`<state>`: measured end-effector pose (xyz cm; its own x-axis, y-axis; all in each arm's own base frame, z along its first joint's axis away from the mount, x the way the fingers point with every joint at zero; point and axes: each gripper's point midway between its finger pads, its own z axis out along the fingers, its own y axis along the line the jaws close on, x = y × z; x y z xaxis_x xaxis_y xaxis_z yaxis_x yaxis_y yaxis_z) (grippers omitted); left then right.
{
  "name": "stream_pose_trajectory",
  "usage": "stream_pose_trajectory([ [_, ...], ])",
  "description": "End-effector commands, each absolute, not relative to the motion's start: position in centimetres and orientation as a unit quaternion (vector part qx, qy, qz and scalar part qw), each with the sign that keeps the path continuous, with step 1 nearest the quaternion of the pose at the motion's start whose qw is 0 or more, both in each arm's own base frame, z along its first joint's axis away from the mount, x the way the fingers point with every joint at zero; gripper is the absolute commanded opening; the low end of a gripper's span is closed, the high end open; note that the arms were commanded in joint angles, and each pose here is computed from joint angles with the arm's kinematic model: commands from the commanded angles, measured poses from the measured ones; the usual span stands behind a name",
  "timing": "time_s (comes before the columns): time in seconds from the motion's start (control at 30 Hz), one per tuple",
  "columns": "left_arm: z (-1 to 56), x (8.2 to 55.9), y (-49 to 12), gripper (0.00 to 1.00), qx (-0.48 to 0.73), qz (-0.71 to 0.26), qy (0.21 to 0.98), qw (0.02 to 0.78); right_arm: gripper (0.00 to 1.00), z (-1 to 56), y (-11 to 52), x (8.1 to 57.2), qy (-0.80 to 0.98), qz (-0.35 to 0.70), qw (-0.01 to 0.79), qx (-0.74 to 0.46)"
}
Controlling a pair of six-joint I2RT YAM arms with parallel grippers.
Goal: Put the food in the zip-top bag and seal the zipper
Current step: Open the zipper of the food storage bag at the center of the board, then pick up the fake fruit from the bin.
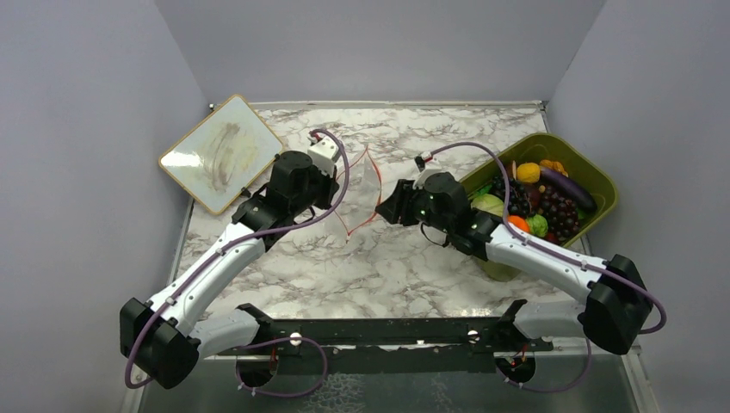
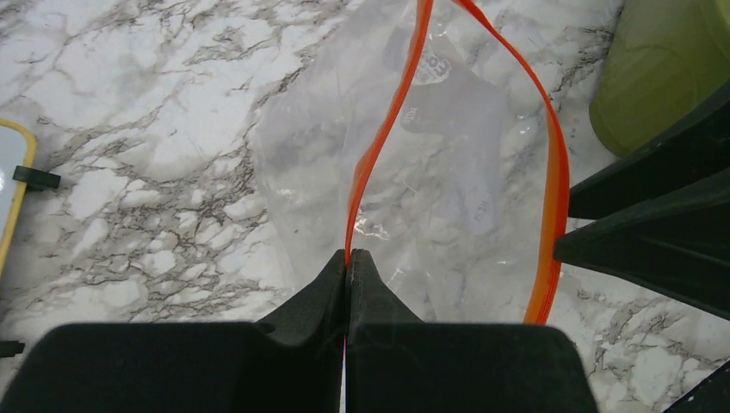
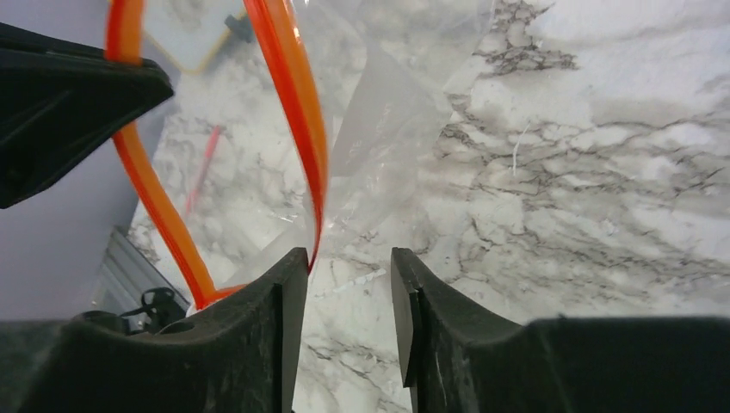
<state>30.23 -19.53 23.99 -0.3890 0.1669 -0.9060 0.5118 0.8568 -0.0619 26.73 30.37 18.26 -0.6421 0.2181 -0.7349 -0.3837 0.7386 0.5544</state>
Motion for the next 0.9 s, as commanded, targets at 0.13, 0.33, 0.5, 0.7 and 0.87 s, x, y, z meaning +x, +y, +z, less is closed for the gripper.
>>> stream_pose_trajectory([
  [0.13,22.9,29.1,-21.4,0.00,0.230,-0.223,0.806,0.497,0.56,21.1,29.6,25.2,0.833,0.348,0.420,-0.096],
  [0.33,22.9,28.9,-21.2,0.00,0.236,-0.220,0.800,0.507,0.59,21.9,26.2,25.1,0.851,0.304,0.427,-0.021],
  [0.5,23.4,28.6,-21.0,0.00,0.244,-0.220,0.787,0.522,0.59,23.4,21.5,26.3,0.863,0.211,0.451,0.087],
  [0.7,22.8,28.3,-20.4,0.00,0.244,-0.213,0.781,0.533,0.53,24.3,17.6,27.5,0.855,0.118,0.488,0.131],
  [0.87,22.8,28.3,-20.1,0.00,0.242,-0.207,0.780,0.538,0.51,24.3,14.8,27.1,0.856,0.058,0.480,0.183],
])
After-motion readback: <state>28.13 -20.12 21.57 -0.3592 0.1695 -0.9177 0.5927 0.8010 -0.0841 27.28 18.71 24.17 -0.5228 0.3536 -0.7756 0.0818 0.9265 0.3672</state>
